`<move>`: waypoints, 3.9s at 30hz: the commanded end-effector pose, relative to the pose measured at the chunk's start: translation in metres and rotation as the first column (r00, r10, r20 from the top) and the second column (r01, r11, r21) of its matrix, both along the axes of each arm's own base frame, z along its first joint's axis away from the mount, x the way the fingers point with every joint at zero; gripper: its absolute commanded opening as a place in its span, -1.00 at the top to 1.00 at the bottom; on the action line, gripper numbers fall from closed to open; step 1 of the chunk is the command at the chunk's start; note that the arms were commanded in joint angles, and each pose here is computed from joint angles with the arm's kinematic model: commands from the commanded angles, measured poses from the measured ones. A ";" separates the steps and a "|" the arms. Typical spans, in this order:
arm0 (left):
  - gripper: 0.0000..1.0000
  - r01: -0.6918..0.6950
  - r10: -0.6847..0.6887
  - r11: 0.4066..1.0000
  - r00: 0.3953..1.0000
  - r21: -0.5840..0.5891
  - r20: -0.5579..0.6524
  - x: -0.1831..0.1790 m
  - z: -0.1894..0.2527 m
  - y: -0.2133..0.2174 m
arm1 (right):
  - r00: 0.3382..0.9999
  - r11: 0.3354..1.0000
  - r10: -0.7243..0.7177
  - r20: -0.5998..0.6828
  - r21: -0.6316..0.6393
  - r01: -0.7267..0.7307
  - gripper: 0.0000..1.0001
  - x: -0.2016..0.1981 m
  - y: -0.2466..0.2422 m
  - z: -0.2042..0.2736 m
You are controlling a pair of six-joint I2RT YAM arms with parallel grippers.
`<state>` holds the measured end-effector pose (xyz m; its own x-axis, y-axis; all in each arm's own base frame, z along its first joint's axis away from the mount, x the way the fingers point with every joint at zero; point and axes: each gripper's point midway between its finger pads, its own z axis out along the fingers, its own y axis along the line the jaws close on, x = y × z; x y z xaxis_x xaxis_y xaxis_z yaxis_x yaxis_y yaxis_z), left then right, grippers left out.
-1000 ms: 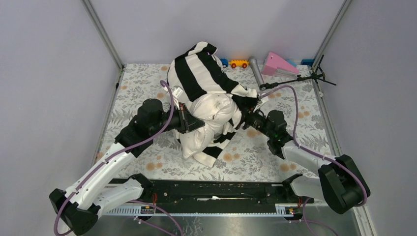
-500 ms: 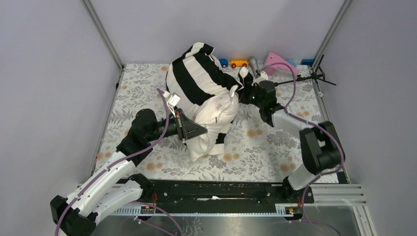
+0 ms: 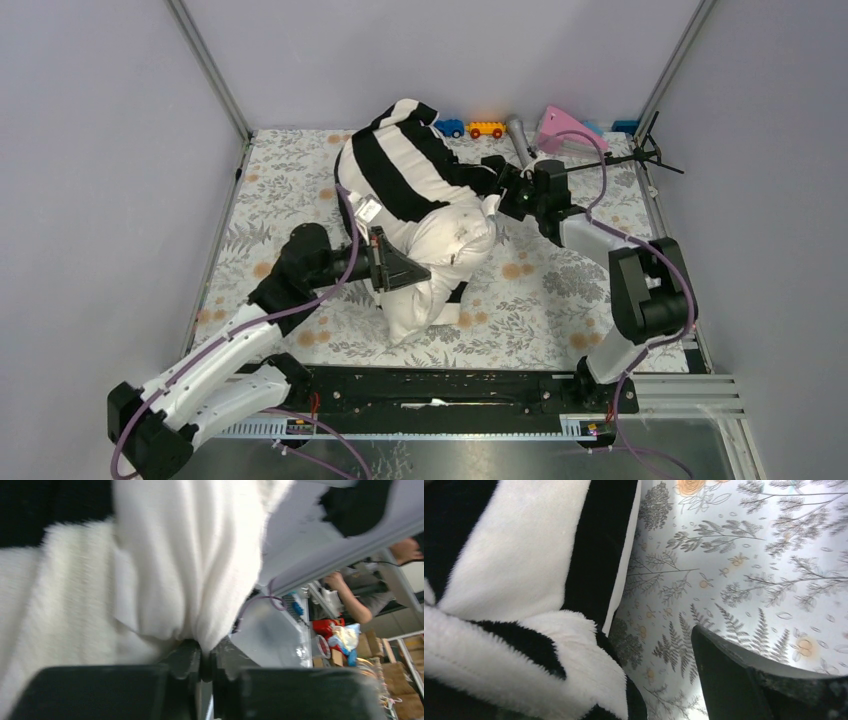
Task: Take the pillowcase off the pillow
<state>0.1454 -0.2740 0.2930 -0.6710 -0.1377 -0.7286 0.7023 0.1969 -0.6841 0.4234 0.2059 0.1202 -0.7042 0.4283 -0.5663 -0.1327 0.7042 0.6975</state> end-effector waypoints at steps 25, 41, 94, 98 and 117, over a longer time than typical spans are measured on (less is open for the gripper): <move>-0.81 -0.399 0.261 0.634 0.917 0.662 0.302 0.070 -0.056 -0.029 | 0.996 0.997 0.078 0.042 0.001 -0.078 -0.99 -0.183 -0.043 0.071; 0.19 -0.545 0.524 0.414 0.797 0.729 0.299 0.131 -0.091 0.015 | 0.989 0.996 0.088 -0.119 -0.006 -0.090 0.24 -0.228 -0.051 0.000; -0.22 -0.388 0.298 0.805 0.918 0.449 0.261 0.111 -0.078 -0.021 | 0.958 0.941 -0.170 0.231 -0.252 0.228 -0.99 -0.152 -0.105 0.126; -0.23 -0.266 0.175 0.858 0.956 0.439 0.237 0.093 -0.077 -0.040 | 0.961 0.940 -0.146 0.233 -0.270 0.209 -0.99 -0.160 -0.105 0.136; 0.88 -0.489 0.418 0.645 0.869 0.587 0.264 0.135 -0.102 -0.014 | 0.990 0.724 0.143 -0.017 -0.680 -0.116 -0.99 -0.210 -0.008 0.025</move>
<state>0.2562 -0.2999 0.1733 -0.6009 0.1768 -0.7795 0.5699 0.7785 -0.2628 0.2038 0.2119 0.1448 -0.7275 -0.1733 -0.6639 -0.3355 0.9339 0.1238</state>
